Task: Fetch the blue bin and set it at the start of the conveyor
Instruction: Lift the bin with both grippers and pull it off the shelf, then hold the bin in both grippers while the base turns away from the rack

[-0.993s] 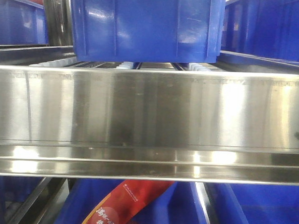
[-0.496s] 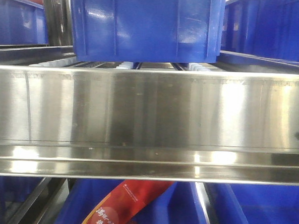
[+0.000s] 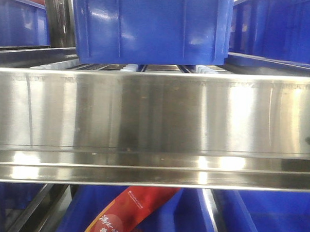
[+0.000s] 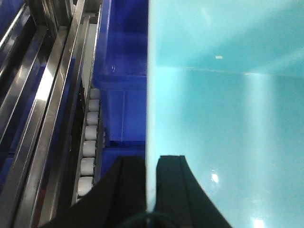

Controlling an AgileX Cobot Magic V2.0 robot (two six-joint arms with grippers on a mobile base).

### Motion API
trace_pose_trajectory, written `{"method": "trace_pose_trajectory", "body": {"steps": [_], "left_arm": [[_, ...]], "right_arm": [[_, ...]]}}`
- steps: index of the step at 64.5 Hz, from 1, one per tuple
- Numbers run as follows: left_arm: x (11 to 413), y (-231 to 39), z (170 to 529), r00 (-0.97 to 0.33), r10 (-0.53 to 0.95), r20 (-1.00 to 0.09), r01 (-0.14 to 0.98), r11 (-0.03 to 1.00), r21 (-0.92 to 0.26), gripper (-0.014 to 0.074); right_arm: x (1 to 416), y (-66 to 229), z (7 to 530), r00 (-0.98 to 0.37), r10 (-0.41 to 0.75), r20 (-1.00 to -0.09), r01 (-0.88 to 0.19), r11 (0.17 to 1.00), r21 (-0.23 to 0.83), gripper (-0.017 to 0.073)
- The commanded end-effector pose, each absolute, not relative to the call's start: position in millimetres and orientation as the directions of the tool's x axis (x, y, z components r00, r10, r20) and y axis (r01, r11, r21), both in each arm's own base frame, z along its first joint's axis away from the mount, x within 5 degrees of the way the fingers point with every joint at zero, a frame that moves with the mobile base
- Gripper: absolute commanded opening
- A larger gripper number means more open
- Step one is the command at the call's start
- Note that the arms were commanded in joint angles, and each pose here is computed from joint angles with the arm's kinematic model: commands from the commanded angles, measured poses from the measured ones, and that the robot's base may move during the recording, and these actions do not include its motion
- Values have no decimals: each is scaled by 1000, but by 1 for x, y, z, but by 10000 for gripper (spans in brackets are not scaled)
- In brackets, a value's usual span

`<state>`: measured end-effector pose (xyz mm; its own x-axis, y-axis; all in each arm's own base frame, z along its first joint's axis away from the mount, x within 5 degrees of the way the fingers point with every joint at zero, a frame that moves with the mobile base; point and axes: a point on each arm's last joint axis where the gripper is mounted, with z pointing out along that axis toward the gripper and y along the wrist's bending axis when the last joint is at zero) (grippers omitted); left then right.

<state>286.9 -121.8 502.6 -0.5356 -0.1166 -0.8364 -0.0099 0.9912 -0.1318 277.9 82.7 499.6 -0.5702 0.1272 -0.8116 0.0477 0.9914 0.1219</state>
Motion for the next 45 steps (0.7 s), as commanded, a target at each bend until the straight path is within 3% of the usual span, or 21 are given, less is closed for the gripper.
{"method": "trace_pose_trajectory", "body": {"steps": [1, 45], "left_arm": [[281, -117, 515, -477, -125, -870, -12, 991, -136, -111], [282, -117, 515, -470, -123, -874, -11, 991, -134, -111]], "right_arm": [[273, 78, 512, -511, 121, -851, 50, 993, 111, -163], [274, 75, 513, -492, 106, -864, 65, 994, 86, -163]]}}
